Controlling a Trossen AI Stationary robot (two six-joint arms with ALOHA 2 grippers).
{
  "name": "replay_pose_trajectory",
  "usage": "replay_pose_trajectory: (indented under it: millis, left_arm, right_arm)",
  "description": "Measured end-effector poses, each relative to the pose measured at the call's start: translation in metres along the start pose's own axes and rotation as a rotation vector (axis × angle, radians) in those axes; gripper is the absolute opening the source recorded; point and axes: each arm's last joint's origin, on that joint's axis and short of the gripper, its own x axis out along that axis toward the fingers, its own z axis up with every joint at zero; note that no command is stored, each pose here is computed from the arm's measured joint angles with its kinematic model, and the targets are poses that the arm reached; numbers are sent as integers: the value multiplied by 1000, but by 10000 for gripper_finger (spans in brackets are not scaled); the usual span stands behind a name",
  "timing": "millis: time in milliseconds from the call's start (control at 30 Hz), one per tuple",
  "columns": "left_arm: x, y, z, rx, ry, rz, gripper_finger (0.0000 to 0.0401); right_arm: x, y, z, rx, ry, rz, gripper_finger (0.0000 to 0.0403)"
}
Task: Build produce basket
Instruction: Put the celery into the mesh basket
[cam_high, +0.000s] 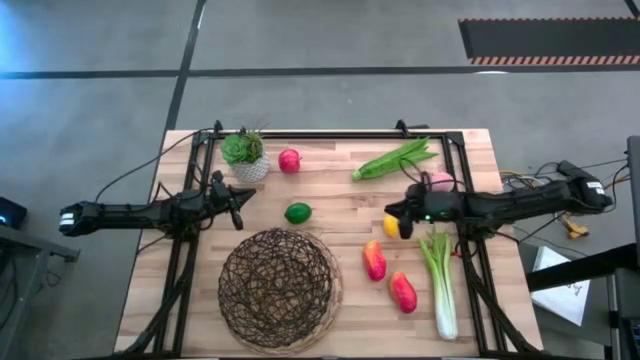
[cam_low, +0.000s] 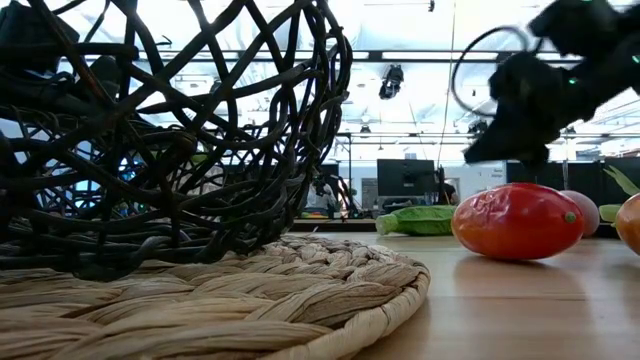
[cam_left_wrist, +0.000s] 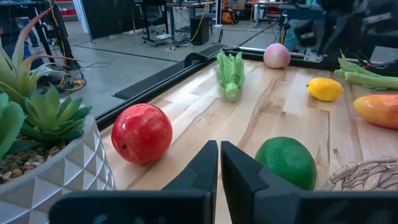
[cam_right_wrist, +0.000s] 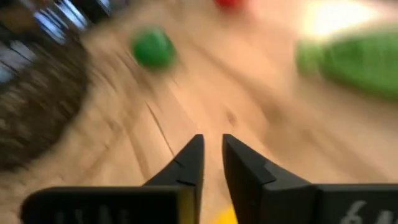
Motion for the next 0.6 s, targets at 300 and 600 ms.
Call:
replay_pose_trajectory:
  millis: [300,600]
  left_arm:
    - [0,0,0,1,2,-1,4]
    - [0,0,0,1,2,0,4]
  right_arm:
    - [0,37,23,185,425,-343,157]
    - [-14,98,14,230,605,-452,208]
